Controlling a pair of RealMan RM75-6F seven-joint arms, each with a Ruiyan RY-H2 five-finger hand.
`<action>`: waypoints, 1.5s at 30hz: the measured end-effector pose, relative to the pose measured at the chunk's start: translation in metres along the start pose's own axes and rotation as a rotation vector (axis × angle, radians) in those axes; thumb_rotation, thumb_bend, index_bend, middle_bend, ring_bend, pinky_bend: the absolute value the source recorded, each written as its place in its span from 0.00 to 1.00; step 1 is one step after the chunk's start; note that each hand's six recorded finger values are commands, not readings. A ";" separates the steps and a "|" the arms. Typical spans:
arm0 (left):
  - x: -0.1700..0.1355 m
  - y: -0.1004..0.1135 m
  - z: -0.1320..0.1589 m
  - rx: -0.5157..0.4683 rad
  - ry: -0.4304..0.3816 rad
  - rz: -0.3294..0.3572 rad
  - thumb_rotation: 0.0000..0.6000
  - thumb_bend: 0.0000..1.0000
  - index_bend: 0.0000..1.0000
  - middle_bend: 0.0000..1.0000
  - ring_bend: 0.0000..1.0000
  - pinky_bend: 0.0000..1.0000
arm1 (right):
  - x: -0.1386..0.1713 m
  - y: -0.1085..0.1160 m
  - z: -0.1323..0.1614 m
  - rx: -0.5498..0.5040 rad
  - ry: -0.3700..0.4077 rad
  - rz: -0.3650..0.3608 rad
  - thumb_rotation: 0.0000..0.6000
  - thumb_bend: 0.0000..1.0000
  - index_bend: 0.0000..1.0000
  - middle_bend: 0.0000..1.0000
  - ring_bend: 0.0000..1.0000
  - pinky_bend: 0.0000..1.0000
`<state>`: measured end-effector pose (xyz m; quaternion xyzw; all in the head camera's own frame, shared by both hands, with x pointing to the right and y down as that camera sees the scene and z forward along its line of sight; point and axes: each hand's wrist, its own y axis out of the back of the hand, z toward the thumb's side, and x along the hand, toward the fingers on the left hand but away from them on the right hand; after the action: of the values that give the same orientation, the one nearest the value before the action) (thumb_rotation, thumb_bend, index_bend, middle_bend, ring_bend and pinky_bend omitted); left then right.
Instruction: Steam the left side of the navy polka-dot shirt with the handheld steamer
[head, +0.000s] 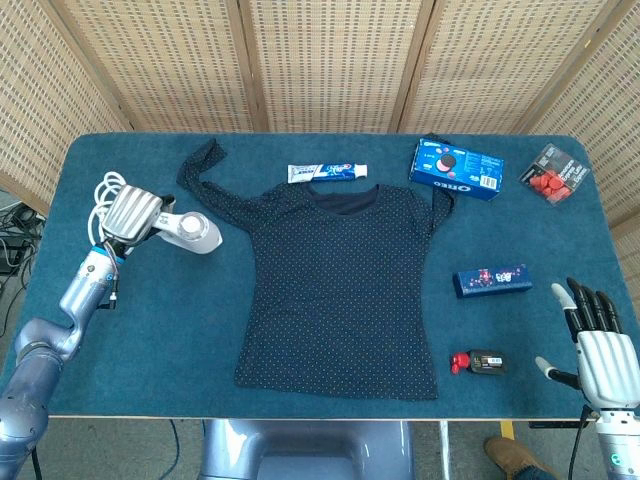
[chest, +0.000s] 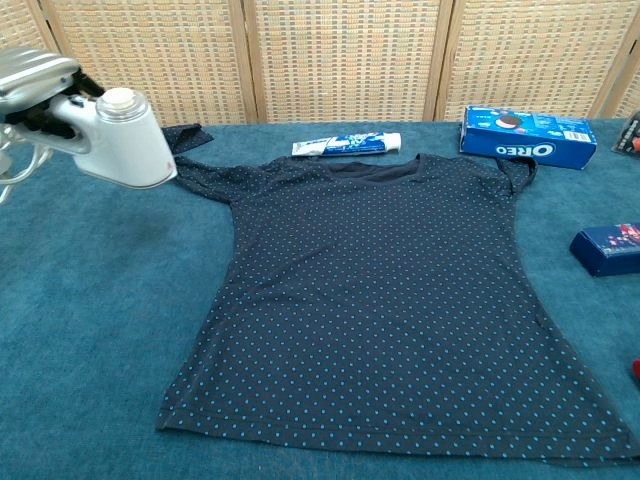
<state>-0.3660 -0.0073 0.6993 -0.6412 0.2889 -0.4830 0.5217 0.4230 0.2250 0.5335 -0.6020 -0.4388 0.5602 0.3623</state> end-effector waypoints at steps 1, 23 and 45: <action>-0.002 -0.003 -0.005 -0.006 0.021 -0.014 1.00 0.72 1.00 0.91 0.82 0.93 | 0.000 0.000 0.000 0.001 0.000 0.001 1.00 0.00 0.03 0.00 0.00 0.00; 0.001 -0.062 0.012 -0.050 0.073 -0.259 1.00 0.00 0.17 0.16 0.23 0.38 | -0.008 -0.012 -0.006 0.018 -0.029 0.035 1.00 0.00 0.03 0.00 0.00 0.00; -0.030 -0.055 0.022 -0.219 -0.025 -0.285 1.00 0.00 0.00 0.00 0.00 0.00 | 0.000 -0.005 0.003 -0.007 0.008 0.024 1.00 0.00 0.03 0.00 0.00 0.00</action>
<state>-0.3643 0.0429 0.7421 -0.7345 0.2396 -0.5098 0.3784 0.4200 0.2265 0.5378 -0.6106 -0.4319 0.5608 0.3552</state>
